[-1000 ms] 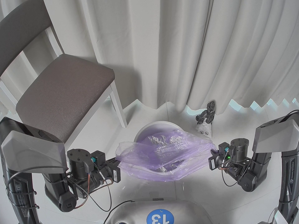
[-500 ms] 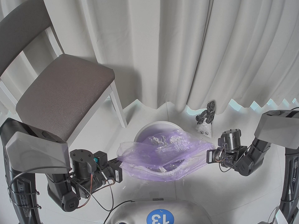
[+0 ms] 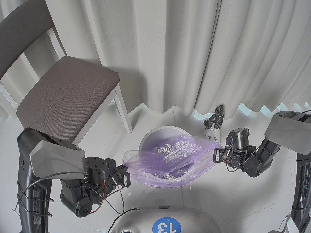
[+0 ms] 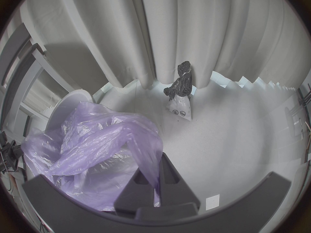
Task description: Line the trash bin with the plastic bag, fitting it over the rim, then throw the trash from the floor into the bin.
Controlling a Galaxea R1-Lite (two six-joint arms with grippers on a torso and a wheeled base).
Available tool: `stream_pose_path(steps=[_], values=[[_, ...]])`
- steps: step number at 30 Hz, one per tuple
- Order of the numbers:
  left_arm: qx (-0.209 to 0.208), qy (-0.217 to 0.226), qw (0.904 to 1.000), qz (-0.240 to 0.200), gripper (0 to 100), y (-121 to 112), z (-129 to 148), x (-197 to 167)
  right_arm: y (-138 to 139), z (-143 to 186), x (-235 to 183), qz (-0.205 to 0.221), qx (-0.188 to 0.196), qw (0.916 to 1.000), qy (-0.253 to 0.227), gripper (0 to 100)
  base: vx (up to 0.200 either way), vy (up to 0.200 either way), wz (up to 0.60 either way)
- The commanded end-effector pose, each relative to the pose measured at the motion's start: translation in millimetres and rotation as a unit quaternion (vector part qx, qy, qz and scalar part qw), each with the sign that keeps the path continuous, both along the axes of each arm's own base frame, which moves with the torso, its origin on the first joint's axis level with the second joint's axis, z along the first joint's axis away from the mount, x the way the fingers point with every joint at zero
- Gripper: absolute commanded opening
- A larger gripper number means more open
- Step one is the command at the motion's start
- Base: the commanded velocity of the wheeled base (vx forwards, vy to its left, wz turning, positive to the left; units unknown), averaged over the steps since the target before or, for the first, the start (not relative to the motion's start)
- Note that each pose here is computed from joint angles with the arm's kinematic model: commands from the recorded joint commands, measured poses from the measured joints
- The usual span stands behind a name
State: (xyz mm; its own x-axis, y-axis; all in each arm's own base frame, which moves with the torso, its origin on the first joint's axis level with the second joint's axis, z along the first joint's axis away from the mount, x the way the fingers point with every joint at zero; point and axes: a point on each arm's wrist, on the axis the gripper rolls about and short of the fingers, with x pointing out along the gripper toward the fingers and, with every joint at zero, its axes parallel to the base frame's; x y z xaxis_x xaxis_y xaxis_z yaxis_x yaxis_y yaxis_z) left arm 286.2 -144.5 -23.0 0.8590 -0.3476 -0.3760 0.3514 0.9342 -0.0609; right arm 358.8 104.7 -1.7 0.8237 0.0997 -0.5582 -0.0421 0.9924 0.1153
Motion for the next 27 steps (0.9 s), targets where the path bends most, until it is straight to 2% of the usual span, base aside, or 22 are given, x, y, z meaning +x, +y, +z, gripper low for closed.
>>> stream_pose_path(steps=[1, 3, 7, 11, 13, 14, 19, 27], values=[[0.005, 0.004, 0.9999, 0.015, 0, -3, -21, 11, -11, -3, -2, -0.001, -0.020, 0.9998, 0.000, 0, 0.000, 0.000, 0.00], [0.005, -0.001, 0.9996, 0.027, 0, 0, -21, 15, -18, -8, -8, 0.007, -0.042, 0.9991, 0.001, 0, 0.000, 0.000, 0.00], [0.000, -0.008, 0.9995, 0.031, 0, 0, -19, 20, -28, -14, -19, 0.033, -0.080, 0.9955, -0.040, 0, 0.000, 0.000, 0.00], [-0.001, -0.014, 0.9993, 0.033, 0, -2, -19, 22, -32, -32, -29, 0.077, -0.117, 0.9874, -0.074, 0, 0.000, 0.000, 0.00], [0.000, -0.018, 0.9992, 0.036, 0, -3, -18, 22, -32, -38, -31, 0.085, -0.126, 0.9849, -0.083, 0, 0.000, 0.000, 0.00], [0.001, -0.025, 0.9987, 0.044, 0, -6, -17, 24, -32, -47, -34, 0.095, -0.143, 0.9811, -0.090, 0, 0.000, 0.000, 0.00], [0.007, -0.034, 0.9972, 0.065, 0, -3, -15, 28, -35, -61, -45, 0.122, -0.179, 0.9729, -0.080, 0, 0.000, 0.000, 0.00], [0.009, -0.038, 0.9970, 0.067, 0, -4, -14, 29, -28, -76, -54, 0.148, -0.190, 0.9690, -0.055, 0, 0.000, 0.000, 0.00]])
